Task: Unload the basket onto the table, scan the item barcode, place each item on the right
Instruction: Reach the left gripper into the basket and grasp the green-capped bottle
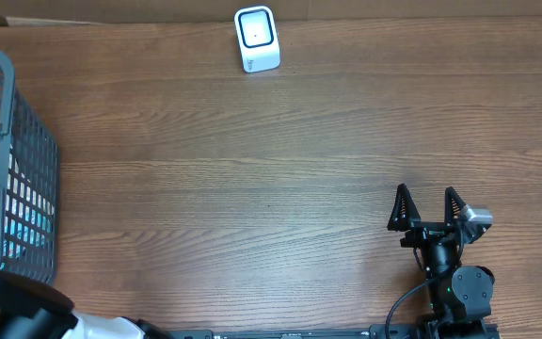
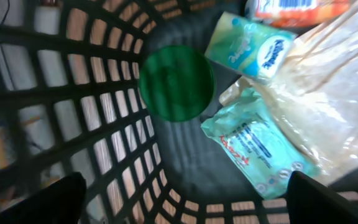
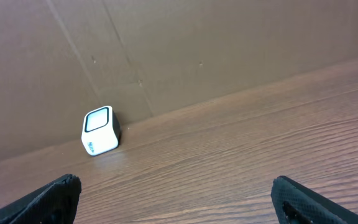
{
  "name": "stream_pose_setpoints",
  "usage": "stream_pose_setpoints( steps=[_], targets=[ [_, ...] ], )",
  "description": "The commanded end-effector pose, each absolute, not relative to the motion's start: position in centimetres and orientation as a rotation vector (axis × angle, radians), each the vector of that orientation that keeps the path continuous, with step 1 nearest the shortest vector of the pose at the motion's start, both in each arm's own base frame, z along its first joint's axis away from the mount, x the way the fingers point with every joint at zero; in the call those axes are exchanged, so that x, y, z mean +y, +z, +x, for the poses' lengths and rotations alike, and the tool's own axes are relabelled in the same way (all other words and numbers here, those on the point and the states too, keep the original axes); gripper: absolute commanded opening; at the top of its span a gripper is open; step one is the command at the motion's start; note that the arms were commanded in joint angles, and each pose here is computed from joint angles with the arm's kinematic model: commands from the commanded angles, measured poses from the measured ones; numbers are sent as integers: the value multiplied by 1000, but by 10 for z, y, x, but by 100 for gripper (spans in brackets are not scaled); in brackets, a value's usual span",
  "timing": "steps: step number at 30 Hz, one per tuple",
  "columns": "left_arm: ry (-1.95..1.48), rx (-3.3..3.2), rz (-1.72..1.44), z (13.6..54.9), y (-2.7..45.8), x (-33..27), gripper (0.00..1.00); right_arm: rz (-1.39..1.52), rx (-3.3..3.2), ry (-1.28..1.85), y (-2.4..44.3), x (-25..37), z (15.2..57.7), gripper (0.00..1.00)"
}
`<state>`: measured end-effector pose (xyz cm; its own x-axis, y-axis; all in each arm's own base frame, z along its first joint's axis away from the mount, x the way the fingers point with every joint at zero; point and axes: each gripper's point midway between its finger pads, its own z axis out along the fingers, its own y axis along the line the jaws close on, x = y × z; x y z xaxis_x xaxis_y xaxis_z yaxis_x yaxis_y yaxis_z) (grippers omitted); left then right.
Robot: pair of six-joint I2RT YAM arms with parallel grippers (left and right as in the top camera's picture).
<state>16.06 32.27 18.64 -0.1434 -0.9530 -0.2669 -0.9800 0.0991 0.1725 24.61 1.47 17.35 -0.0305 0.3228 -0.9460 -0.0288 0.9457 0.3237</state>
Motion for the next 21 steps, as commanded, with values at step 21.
stream_pose_setpoints(
  steps=[21],
  targets=[
    [505, 2259, -2058, 140, 139, 357, 90, 238, 1581, 274, 171, 13, 247, 100]
  ],
)
